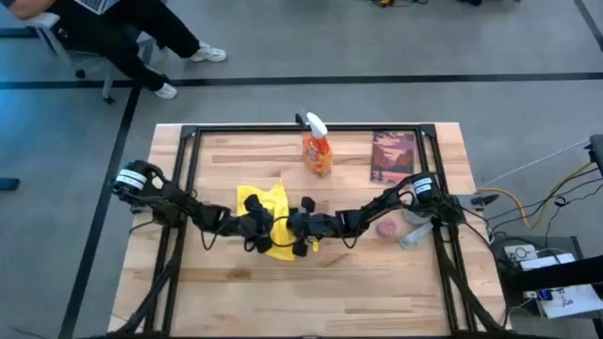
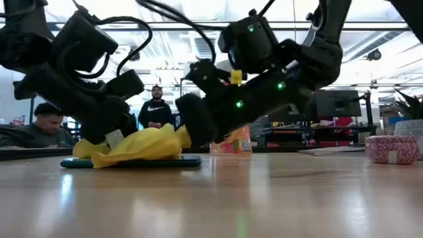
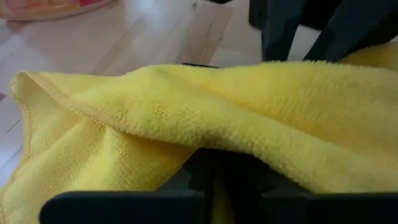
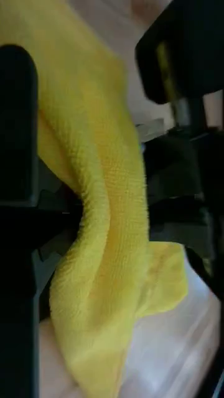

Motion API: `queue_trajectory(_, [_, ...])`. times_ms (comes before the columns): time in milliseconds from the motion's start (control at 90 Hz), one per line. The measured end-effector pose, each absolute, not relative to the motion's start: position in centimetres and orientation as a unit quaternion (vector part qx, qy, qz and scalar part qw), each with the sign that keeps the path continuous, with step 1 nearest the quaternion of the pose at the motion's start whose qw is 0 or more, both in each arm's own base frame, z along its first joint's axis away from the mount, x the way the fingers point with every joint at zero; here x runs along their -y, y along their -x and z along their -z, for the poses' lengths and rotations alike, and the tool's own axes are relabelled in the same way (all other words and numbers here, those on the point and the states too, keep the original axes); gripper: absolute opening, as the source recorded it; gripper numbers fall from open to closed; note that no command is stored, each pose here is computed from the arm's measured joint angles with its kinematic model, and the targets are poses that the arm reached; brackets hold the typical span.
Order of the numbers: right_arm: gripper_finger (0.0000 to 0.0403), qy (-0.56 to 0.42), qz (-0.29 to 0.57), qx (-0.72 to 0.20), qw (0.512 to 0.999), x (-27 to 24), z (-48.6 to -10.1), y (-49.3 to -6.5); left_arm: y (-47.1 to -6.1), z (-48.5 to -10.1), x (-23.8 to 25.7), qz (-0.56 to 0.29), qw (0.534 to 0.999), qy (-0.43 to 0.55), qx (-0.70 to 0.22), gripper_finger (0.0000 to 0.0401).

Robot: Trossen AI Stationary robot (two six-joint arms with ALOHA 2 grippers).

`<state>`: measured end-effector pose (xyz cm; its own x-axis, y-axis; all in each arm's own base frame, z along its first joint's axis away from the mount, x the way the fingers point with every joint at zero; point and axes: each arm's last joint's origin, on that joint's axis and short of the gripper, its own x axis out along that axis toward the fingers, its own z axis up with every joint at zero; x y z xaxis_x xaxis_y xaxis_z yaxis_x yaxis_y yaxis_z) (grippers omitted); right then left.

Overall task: Apply microfiber cloth
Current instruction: Wipe the front and back of the tablet with the yellow microfiber cloth

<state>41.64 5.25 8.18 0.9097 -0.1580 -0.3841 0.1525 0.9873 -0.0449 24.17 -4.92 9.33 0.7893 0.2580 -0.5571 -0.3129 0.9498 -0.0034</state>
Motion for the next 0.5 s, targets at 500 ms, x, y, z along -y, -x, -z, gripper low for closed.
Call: queue_trajectory(500, [0.0000,-0.032,0.109,-0.220,0.969,-4.4,-5.4,-40.7,-21.3,-9.4,4.2,-0.184,0.914,0.039,-0.359,0.0021])
